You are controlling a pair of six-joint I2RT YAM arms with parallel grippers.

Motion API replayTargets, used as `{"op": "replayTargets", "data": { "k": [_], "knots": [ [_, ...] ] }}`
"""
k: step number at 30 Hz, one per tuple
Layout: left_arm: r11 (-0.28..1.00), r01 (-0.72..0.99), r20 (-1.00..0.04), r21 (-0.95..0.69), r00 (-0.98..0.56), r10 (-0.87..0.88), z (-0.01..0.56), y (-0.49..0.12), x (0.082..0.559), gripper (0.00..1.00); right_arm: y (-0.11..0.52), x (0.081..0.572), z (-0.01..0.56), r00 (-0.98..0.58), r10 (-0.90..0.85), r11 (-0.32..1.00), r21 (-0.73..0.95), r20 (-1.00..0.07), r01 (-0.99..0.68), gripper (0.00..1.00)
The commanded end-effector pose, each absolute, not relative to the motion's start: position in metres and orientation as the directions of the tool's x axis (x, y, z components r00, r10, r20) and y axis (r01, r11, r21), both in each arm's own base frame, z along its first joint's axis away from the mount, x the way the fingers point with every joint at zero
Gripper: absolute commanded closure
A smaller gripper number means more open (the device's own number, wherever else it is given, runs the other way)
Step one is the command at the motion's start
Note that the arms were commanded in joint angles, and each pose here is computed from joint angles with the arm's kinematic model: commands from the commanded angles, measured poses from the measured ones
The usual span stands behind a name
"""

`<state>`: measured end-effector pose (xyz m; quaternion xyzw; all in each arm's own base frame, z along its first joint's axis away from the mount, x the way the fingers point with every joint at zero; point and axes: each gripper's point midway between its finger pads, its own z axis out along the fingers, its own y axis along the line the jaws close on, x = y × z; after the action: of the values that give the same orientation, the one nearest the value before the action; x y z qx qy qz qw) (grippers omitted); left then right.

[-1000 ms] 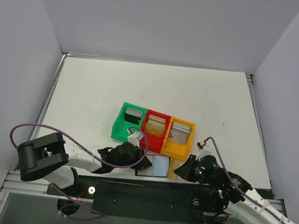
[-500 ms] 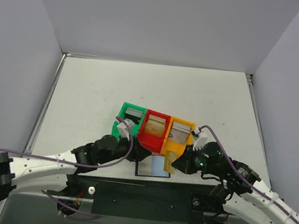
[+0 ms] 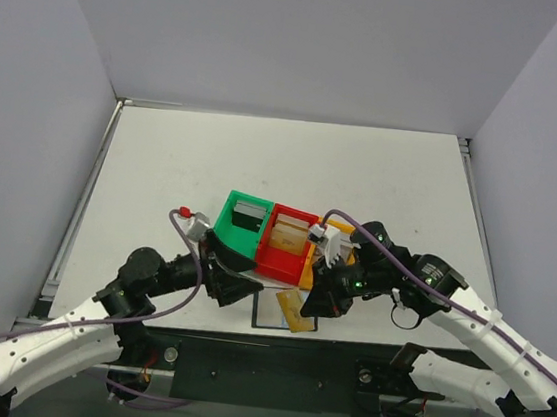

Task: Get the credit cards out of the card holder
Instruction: Place the credit card in the storage box.

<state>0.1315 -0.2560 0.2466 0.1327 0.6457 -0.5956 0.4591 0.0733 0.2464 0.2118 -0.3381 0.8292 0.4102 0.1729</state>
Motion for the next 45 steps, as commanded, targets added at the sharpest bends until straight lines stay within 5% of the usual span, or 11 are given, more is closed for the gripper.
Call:
{"op": "replayTargets", "data": {
  "k": [1,12,18,27,33,37,42,45],
  "knots": [
    [-0.039,0.805,-0.784,-0.592,-0.586,-0.207,0.28,-0.277,0.082,0.05,0.241,0.044,0.228,-0.639,-0.547,0.299,0.587,-0.54,-0.752,1.0],
    [-0.161,0.782,-0.781,-0.602,-0.619,-0.086,0.286,-0.297,0.068,0.08,0.248,0.036,0.223,-0.587,-0.625,0.288,0.547,-0.515,-0.786,1.0],
    [-0.193,0.772,-0.788,-0.606,-0.615,0.014,0.276,-0.312,0.053,0.3,0.252,0.037,0.221,-0.575,-0.64,0.283,0.54,-0.51,-0.793,1.0],
    [-0.203,0.765,-0.789,-0.611,-0.608,0.086,0.263,-0.326,0.038,0.36,0.257,0.04,0.225,-0.56,-0.645,0.268,0.532,-0.52,-0.803,1.0],
    [-0.222,0.762,-0.792,-0.608,-0.604,0.093,0.262,-0.327,0.035,0.64,0.258,0.041,0.227,-0.554,-0.643,0.265,0.526,-0.528,-0.809,1.0],
    [-0.229,0.765,-0.795,-0.602,-0.602,0.076,0.263,-0.328,0.036,0.93,0.258,0.043,0.227,-0.554,-0.641,0.271,0.518,-0.531,-0.811,1.0],
    [-0.214,0.768,-0.79,-0.603,-0.612,0.03,0.265,-0.329,0.04,1.0,0.259,0.048,0.233,-0.561,-0.606,0.289,0.501,-0.563,-0.816,0.76],
    [-0.168,0.774,-0.782,-0.611,-0.622,-0.021,0.262,-0.33,0.05,1.0,0.261,0.056,0.241,-0.579,-0.536,0.305,0.498,-0.615,-0.812,0.71]
  ]
}}
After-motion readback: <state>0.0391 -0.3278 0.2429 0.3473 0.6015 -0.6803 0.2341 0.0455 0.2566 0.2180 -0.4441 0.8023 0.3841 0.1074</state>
